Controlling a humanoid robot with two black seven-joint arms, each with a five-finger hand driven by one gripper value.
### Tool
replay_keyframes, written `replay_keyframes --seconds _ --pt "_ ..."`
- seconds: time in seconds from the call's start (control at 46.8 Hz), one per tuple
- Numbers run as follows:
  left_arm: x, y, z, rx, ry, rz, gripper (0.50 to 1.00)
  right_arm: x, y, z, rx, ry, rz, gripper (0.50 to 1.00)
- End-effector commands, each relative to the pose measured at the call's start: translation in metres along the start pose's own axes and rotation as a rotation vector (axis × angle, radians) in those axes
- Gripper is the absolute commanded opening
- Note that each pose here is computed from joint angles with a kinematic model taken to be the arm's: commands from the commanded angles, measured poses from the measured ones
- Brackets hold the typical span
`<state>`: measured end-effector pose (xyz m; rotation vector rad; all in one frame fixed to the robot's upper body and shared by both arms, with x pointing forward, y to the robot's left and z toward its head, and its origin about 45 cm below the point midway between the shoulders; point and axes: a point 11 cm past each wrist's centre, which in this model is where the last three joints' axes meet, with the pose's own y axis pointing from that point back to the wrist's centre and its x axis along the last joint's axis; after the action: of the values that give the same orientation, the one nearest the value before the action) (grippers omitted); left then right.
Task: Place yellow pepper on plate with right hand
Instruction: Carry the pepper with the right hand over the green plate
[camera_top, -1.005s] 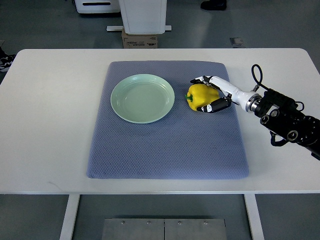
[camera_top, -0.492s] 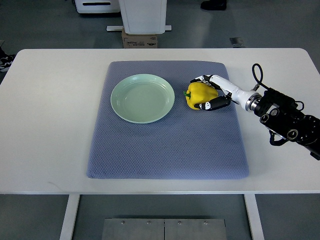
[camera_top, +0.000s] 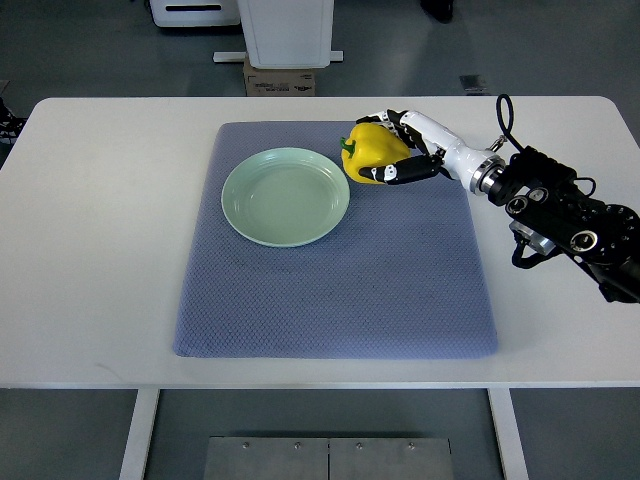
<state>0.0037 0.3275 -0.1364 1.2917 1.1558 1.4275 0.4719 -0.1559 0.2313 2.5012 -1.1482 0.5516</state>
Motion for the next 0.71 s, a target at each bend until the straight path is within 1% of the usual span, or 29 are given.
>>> replay_keyframes --seconds 0.0,0.321,0.556,0.684 --pt "0.000 0.000 0.000 0.000 0.001 0.000 1.000 -0.007 -0.003 -0.009 0.017 -0.013 -0.018 0.500" --pt "0.000 0.000 0.000 0.000 0.001 0.000 1.000 -0.045 -0.026 -0.040 0.045 -0.017 -0.101 0.500" --pt "0.000 0.000 0.000 0.000 0.001 0.000 1.000 -0.071 -0.038 -0.052 0.045 -0.014 -0.149 0.500" --pt "0.000 0.000 0.000 0.000 0.001 0.000 1.000 -0.092 -0.044 -0.059 0.051 -0.006 -0.194 0.500"
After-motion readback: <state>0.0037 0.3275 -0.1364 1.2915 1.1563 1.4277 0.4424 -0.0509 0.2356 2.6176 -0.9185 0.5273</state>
